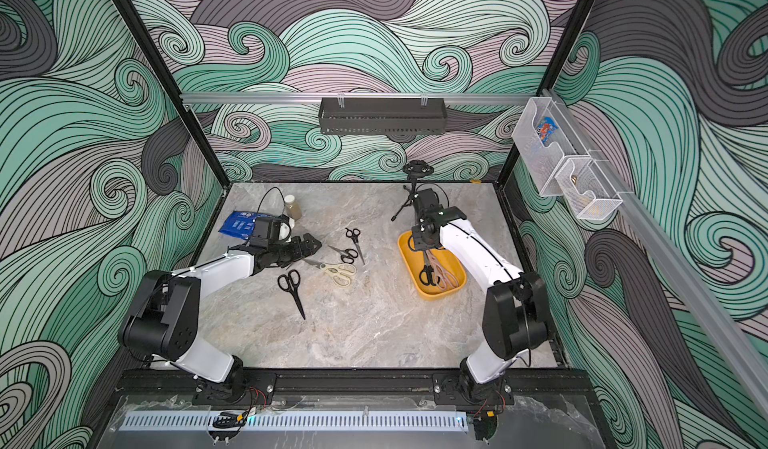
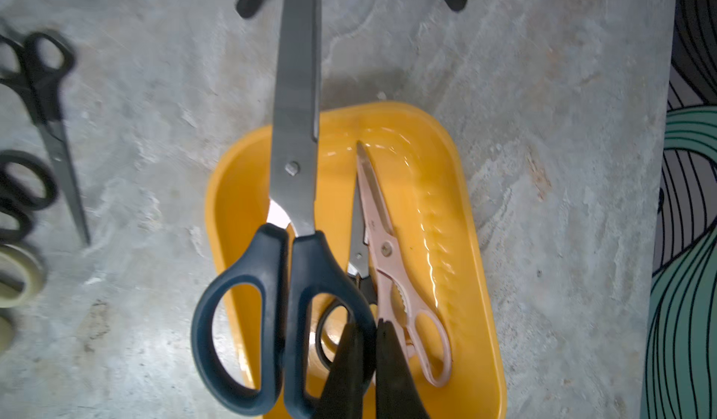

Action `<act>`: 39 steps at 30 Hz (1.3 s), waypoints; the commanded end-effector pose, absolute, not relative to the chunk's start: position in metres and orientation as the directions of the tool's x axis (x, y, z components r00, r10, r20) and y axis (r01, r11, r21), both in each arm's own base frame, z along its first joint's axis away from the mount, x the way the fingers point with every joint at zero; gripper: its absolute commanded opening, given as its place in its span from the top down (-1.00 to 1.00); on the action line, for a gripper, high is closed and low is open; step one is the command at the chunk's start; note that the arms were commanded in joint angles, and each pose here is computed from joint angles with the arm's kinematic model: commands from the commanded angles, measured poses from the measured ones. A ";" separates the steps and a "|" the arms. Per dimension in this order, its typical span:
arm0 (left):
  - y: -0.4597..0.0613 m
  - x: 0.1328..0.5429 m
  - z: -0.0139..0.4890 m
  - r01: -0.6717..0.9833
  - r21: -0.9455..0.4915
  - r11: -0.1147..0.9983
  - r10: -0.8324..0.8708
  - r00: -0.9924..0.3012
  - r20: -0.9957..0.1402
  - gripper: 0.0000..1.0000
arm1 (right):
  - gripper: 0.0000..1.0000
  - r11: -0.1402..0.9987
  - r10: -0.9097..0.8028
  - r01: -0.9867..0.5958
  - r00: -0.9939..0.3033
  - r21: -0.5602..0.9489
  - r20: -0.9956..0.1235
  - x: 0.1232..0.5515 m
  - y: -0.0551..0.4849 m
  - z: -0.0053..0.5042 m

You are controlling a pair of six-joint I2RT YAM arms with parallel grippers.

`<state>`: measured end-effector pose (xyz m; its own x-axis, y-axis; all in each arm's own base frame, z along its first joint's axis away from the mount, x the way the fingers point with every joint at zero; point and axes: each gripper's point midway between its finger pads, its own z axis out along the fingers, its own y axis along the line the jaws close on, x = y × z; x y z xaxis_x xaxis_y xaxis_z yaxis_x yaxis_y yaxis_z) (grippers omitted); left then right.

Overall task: Put the scissors into the storage box
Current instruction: Place the scissors in the storage box.

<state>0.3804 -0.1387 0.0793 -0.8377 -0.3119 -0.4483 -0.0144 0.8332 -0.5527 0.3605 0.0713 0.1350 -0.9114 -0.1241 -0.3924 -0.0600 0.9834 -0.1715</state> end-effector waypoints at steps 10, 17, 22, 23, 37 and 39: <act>-0.139 0.381 0.074 -0.022 -0.550 0.835 -0.310 -0.845 -0.436 -0.97 | 1.00 0.979 -0.117 -0.057 -0.946 -0.198 -0.304 0.326 0.048 0.092; -0.138 0.382 0.075 -0.021 -0.550 0.835 -0.310 -0.843 -0.439 -0.97 | 1.00 0.977 -0.128 -0.079 -0.962 -0.198 -0.243 0.325 0.050 0.073; -0.139 0.383 0.076 -0.018 -0.553 0.833 -0.311 -0.842 -0.440 -0.97 | 1.00 0.976 -0.124 -0.082 -0.970 -0.201 -0.207 0.323 0.050 0.061; -0.139 0.383 0.077 -0.016 -0.554 0.832 -0.310 -0.842 -0.441 -0.97 | 1.00 0.976 -0.123 -0.082 -0.972 -0.201 -0.200 0.322 0.051 0.059; -0.139 0.383 0.077 -0.015 -0.554 0.832 -0.308 -0.843 -0.441 -0.97 | 0.54 0.970 -0.123 -0.079 -0.975 -0.228 -0.187 0.324 0.050 0.052; -0.139 0.383 0.076 -0.017 -0.551 0.834 -0.309 -0.843 -0.441 -0.97 | 0.44 0.971 -0.122 -0.075 -0.972 -0.229 -0.201 0.326 0.050 0.057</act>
